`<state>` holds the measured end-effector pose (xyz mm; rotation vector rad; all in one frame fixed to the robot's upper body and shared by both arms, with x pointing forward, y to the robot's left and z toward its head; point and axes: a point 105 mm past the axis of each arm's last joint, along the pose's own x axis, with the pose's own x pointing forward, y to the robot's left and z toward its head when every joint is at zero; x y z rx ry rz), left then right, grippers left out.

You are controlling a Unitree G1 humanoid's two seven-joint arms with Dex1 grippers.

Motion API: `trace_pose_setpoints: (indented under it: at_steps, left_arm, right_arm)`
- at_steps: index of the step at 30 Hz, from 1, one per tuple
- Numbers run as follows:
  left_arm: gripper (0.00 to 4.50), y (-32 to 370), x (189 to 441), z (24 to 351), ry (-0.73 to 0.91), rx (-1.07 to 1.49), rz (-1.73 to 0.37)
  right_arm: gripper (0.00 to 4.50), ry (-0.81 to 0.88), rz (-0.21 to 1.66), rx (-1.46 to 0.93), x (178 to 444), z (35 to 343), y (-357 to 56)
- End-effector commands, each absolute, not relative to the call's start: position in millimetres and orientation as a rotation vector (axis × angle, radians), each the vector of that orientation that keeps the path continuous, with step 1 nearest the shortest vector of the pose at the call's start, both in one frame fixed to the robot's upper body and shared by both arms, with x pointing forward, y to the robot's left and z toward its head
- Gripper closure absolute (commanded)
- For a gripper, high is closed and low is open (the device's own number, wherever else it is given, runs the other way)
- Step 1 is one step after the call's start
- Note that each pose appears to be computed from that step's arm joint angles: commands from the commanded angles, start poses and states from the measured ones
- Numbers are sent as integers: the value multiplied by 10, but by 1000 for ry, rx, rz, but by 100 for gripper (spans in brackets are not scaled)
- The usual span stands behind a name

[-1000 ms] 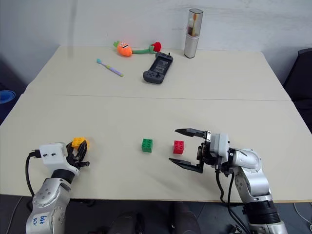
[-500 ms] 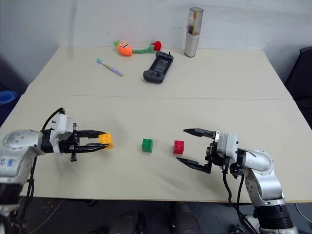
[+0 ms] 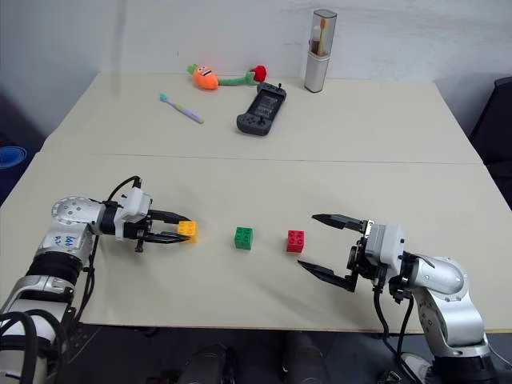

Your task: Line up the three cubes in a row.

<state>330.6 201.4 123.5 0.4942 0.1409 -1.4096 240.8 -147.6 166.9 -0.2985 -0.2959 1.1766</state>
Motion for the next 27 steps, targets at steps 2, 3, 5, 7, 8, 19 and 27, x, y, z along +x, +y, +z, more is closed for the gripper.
trace_pose_setpoints:
  at_steps: [2, 3, 5, 7, 8, 19, 27]
  left_arm:
    - [303, 2029, 3151, 1166, 187, 519, -1534]
    - [303, 2042, 3150, 1156, 196, 517, -1531]
    - [232, 2101, 3121, 1127, 246, 530, -1533]
    - [178, 2118, 3144, 1234, 201, 567, -1515]
    - [160, 2119, 3155, 1272, 180, 581, -1508]
    - [21, 2964, 2596, 1713, 293, 549, -1269]
    - [21, 3137, 2370, 1597, 323, 588, -1110]
  right_arm:
    - [0, -330, 1168, -315, 2366, 1777, -1508]
    - [0, -328, 1168, -315, 2367, 1775, -1510]
    - [0, -324, 1170, -317, 2374, 1767, -1515]
    - [0, -320, 1176, -329, 2384, 1777, -1534]
    - [0, -319, 1179, -335, 2385, 1781, -1541]
    - [0, 28, 1231, -471, 2266, 1799, -2290]
    - [0, 4, 1184, -532, 2529, 1753, -2449]
